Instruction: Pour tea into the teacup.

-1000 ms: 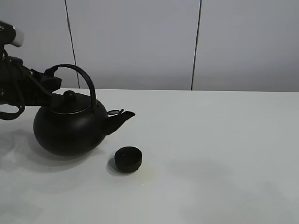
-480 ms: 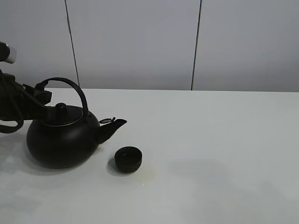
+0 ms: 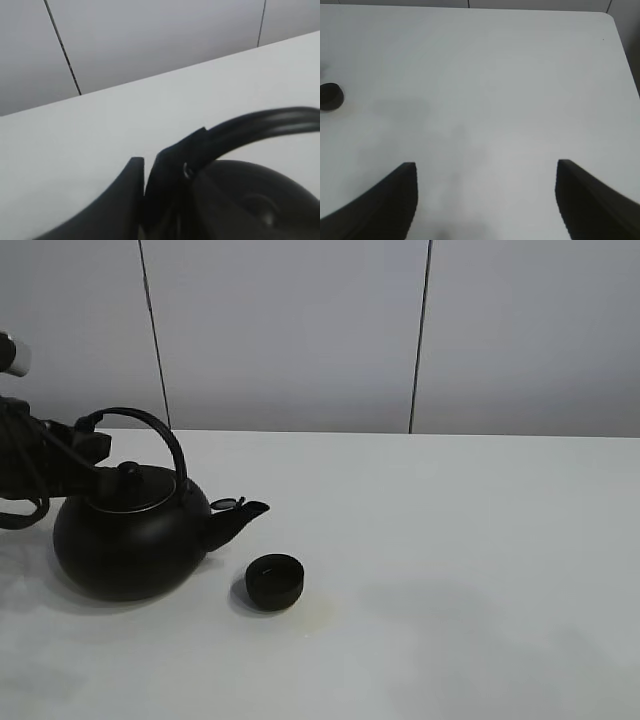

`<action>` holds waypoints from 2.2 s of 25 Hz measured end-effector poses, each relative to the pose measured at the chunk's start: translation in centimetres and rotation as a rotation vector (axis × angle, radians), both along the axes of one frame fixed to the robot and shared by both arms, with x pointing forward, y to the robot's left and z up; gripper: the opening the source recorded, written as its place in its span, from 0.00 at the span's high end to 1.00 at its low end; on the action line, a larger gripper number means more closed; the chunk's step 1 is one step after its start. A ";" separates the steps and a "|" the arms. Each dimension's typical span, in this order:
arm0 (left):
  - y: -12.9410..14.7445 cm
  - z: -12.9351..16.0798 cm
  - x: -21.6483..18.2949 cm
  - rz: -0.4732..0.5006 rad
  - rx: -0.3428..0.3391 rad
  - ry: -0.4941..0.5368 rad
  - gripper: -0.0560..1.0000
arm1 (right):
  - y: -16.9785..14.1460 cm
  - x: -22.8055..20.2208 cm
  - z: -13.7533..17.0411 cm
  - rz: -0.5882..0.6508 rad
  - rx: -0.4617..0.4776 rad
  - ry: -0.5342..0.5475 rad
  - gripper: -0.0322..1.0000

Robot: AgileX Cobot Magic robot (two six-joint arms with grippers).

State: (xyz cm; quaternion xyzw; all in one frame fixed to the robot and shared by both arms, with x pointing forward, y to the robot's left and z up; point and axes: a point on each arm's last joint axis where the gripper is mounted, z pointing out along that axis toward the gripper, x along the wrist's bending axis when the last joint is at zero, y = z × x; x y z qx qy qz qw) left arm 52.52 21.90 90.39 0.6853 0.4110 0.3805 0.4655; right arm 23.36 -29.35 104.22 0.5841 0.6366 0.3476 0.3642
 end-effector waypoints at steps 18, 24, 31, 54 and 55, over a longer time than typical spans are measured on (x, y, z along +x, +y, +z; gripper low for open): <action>-0.3 -0.4 -4.1 -0.052 -0.042 -0.021 0.41 | 0.0 0.0 0.0 0.000 0.000 0.000 0.46; -0.4 2.6 -5.1 -0.050 -0.050 -0.067 0.41 | 0.0 0.0 0.0 0.000 0.000 0.000 0.46; 0.0 9.0 -5.1 -0.004 -0.007 0.080 0.35 | 0.0 0.0 0.0 0.000 0.000 -0.001 0.46; 9.8 29.6 -17.3 0.495 -0.012 -0.165 0.29 | 0.0 0.0 0.0 0.000 0.000 -0.001 0.46; 9.6 29.5 -19.1 0.497 -0.030 -0.171 0.29 | 0.0 0.0 0.0 0.000 0.000 -0.002 0.46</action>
